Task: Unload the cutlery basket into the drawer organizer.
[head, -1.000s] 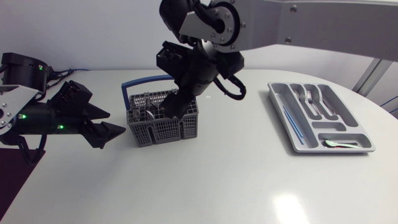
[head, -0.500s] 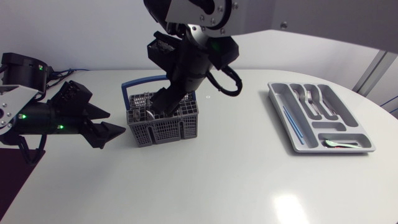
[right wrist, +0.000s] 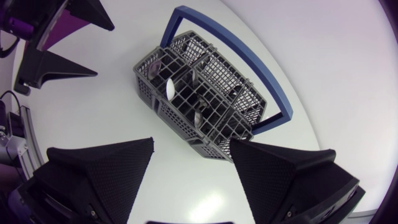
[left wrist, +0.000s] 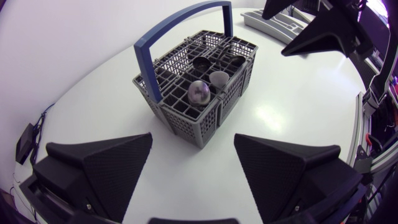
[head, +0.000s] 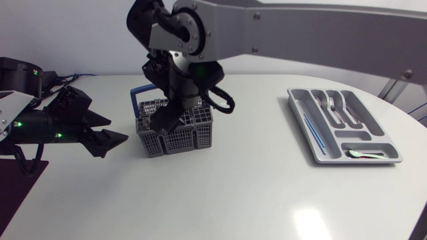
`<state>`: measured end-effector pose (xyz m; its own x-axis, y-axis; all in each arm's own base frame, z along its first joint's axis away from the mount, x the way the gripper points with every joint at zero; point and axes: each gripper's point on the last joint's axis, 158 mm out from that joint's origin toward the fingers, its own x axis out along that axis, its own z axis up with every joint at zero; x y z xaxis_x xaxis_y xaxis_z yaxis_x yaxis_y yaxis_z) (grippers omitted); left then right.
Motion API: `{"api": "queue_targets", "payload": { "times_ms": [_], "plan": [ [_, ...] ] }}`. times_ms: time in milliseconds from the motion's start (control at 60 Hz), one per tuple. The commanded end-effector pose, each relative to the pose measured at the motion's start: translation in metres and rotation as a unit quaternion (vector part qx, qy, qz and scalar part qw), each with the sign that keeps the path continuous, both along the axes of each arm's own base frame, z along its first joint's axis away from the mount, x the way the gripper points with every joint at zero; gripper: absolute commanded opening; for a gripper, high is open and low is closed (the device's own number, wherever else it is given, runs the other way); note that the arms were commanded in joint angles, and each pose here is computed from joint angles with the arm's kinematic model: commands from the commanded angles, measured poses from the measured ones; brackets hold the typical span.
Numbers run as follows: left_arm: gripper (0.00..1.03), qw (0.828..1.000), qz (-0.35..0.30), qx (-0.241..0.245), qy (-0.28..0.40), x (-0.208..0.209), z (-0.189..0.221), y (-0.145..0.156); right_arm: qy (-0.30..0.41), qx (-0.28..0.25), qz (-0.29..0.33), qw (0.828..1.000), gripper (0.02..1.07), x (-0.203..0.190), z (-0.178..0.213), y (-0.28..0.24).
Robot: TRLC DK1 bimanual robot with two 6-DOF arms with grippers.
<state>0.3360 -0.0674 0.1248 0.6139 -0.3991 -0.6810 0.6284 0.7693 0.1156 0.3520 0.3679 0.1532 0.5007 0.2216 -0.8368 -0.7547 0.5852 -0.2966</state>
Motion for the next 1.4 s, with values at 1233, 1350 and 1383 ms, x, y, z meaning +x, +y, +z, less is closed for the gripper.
{"api": "queue_targets", "payload": {
  "times_ms": [1233,1350,1383],
  "plan": [
    [0.92,1.000,-0.003,-0.002,0.010,-0.005,-0.017,0.003,-0.083,-0.122,-0.057,0.987,0.52,0.041,-0.060,0.010],
    [0.92,1.000,-0.005,-0.003,0.012,-0.006,-0.018,0.002,-0.083,-0.128,-0.061,0.986,0.51,0.045,-0.066,0.007],
    [0.92,1.000,-0.006,-0.003,0.012,-0.007,-0.018,0.001,-0.084,-0.130,-0.063,0.986,0.51,0.045,-0.067,0.006]
  ]
}}
